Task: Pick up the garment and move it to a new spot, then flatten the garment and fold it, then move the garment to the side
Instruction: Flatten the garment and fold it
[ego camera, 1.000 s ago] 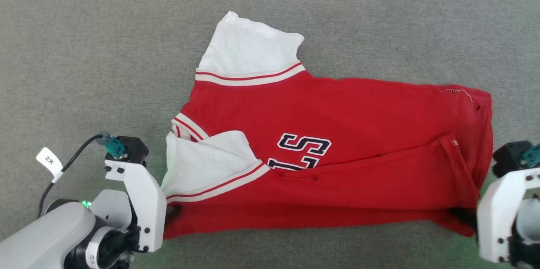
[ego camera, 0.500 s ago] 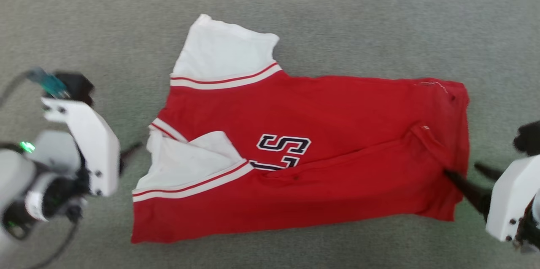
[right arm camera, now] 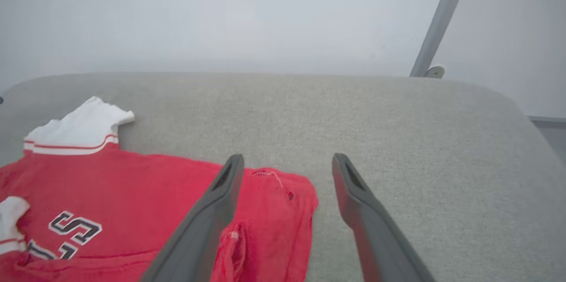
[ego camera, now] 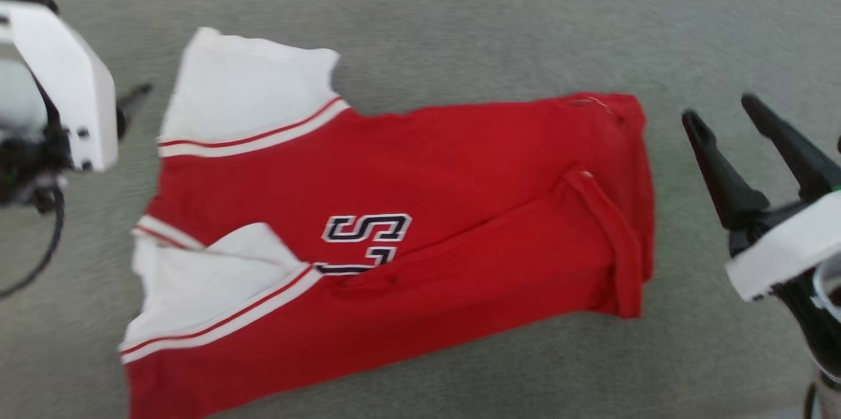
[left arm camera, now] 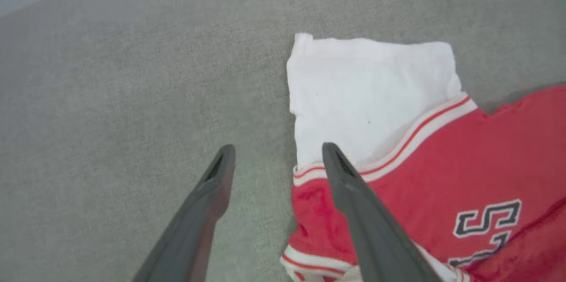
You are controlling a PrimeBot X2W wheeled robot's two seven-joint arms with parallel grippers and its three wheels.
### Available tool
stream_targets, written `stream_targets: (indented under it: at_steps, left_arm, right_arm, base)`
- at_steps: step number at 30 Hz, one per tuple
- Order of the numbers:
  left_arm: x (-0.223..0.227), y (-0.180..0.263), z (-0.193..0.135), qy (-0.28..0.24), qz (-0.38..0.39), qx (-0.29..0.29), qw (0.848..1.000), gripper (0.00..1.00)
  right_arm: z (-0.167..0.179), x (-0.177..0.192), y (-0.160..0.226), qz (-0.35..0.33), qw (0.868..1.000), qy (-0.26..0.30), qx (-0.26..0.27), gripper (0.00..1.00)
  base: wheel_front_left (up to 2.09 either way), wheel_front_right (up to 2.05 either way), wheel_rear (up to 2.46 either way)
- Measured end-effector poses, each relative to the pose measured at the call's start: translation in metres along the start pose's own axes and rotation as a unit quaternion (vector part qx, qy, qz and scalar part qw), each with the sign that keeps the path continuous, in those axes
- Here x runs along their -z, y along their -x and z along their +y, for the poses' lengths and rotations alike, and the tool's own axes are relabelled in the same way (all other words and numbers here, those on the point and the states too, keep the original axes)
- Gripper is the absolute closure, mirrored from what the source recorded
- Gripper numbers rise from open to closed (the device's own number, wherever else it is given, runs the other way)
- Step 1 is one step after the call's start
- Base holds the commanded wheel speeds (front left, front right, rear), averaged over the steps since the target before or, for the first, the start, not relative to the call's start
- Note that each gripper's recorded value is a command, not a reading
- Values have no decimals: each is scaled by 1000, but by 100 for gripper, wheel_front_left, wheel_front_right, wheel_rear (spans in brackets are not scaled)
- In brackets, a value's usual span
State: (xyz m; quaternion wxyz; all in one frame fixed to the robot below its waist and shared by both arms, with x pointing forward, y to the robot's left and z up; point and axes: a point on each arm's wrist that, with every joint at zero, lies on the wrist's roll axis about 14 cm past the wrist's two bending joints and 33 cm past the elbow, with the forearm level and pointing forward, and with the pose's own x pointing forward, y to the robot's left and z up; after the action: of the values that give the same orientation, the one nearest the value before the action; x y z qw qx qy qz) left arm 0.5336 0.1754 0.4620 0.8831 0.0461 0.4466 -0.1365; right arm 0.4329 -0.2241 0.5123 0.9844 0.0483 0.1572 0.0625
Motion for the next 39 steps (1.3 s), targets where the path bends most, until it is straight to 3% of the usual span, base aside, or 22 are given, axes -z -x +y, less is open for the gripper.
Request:
stream_targets:
  at_steps: [8,20,22,31,39]
  left_arm:
    - [-32,-53,-7,-14,14,12,1000,0]
    - [-10,-113,-10,3,100,6,995,0]
    - [-5,-114,-11,9,120,8,993,100]
    - [-4,-117,-14,21,112,24,993,100]
    - [-9,-116,-12,14,94,25,995,100]
  right_arm:
    - [-4,-12,-8,-88,996,18,20,0]
    - [-7,35,-21,-18,1000,1,16,0]
    - [-6,45,-24,7,1000,-7,10,0]
    - [-16,76,-56,147,989,2,-8,0]
    - [-14,106,-83,297,954,30,-27,0]
  base:
    - [0,0,0]
    - [0,0,0]
    - [0,0,0]
    - [0,0,0]
    - [0,0,0]
